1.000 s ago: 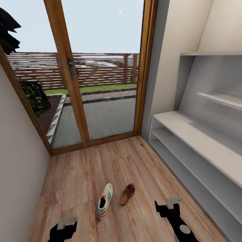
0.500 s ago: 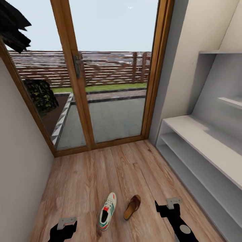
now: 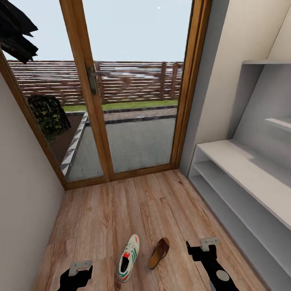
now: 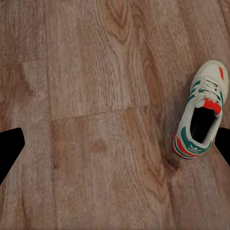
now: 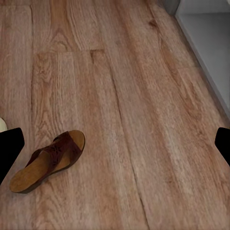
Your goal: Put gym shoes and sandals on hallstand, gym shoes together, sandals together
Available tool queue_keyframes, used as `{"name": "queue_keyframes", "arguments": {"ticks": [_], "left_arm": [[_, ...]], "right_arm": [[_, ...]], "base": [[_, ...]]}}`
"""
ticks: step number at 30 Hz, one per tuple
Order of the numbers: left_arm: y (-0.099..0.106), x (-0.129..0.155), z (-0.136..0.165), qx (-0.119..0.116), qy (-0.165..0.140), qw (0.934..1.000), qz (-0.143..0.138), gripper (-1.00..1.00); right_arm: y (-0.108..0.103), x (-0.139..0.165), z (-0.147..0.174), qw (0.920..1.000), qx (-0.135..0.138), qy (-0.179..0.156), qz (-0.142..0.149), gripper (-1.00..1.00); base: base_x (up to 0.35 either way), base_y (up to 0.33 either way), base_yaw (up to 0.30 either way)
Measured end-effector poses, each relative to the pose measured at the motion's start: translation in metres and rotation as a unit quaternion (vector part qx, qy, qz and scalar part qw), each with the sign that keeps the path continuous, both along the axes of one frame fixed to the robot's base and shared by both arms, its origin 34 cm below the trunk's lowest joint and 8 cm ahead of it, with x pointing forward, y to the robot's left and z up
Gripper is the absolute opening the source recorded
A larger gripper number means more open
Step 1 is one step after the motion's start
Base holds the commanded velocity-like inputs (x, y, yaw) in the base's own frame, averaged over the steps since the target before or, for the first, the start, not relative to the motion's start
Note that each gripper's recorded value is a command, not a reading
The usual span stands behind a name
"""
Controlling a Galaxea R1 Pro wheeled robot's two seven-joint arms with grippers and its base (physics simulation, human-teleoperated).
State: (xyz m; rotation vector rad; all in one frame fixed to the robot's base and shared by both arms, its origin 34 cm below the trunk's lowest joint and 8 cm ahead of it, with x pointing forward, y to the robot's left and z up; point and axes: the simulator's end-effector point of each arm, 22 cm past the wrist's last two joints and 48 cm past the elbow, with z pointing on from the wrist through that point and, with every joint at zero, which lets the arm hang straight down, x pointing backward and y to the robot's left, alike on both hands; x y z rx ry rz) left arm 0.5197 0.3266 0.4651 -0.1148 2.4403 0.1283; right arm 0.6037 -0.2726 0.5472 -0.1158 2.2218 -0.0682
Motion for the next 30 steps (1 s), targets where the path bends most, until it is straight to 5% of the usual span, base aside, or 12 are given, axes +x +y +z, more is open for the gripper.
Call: {"name": "queue_keyframes", "arguments": {"ticks": [30], "left_arm": [[-0.0014, 0.0, -0.0002, -0.001, 0.0, 1.0, -0.001, 1.0]], "right_arm": [[0.0009, -0.0002, -0.0004, 1.0, 0.0, 0.001, 0.001, 1.0]], "base": [[0.073, 0.012, 0.0]]}}
